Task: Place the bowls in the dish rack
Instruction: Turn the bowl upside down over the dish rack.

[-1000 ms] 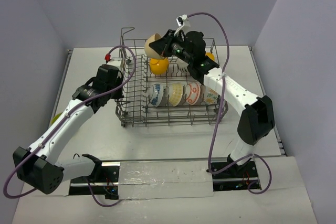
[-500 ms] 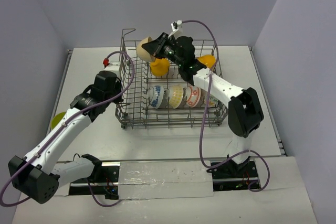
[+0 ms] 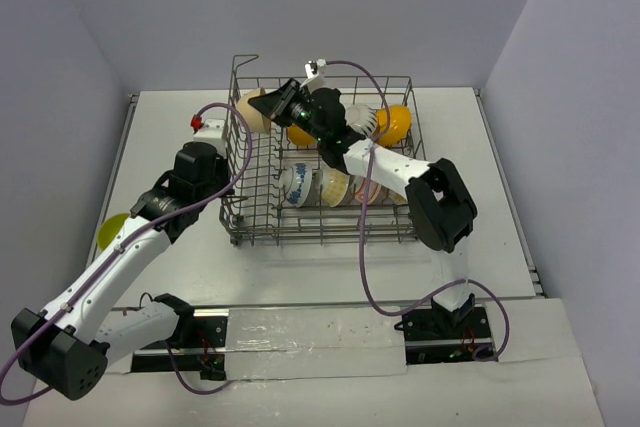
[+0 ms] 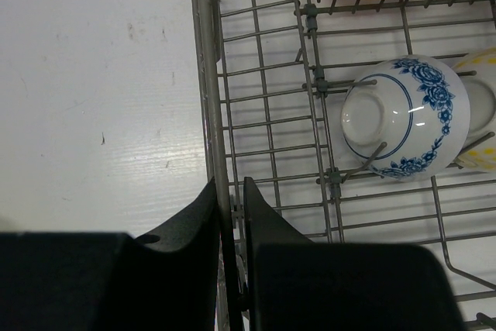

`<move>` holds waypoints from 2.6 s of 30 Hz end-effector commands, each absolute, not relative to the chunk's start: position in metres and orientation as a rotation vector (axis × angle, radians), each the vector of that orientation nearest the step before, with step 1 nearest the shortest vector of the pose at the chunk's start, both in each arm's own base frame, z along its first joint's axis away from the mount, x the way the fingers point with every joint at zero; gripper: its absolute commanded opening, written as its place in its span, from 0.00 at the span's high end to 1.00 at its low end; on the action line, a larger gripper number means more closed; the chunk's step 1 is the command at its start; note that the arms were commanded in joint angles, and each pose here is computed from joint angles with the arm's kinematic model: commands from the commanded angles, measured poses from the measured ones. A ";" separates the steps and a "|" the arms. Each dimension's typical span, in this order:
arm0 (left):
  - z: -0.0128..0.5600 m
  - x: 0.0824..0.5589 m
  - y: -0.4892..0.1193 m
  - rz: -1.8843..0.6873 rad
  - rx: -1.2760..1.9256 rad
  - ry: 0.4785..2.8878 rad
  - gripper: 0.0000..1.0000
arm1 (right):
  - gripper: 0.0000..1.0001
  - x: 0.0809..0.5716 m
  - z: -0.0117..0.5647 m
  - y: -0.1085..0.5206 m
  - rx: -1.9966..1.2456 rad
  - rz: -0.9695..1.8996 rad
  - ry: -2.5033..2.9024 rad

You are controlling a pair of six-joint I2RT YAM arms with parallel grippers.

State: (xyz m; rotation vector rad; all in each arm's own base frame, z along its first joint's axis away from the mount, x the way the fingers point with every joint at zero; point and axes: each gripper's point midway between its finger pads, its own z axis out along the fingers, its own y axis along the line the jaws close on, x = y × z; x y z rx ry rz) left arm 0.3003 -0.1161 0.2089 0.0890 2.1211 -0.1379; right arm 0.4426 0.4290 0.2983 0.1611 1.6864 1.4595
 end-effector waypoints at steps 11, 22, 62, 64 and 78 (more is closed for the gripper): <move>0.173 0.279 -0.131 -0.223 0.178 2.238 1.00 | 1.00 0.456 0.323 0.431 0.292 1.607 1.476; 0.174 0.279 -0.132 -0.227 0.177 2.233 1.00 | 1.00 0.474 0.287 0.452 0.319 1.681 1.499; 0.161 0.279 -0.133 -0.221 0.177 2.277 1.00 | 0.79 0.491 0.210 0.377 0.394 1.280 1.789; 0.161 0.280 -0.133 -0.217 0.174 2.280 1.00 | 0.78 0.491 0.211 0.374 0.394 1.260 1.800; 0.156 0.280 -0.132 -0.203 0.170 2.299 1.00 | 0.68 0.488 0.208 0.356 0.395 1.127 1.873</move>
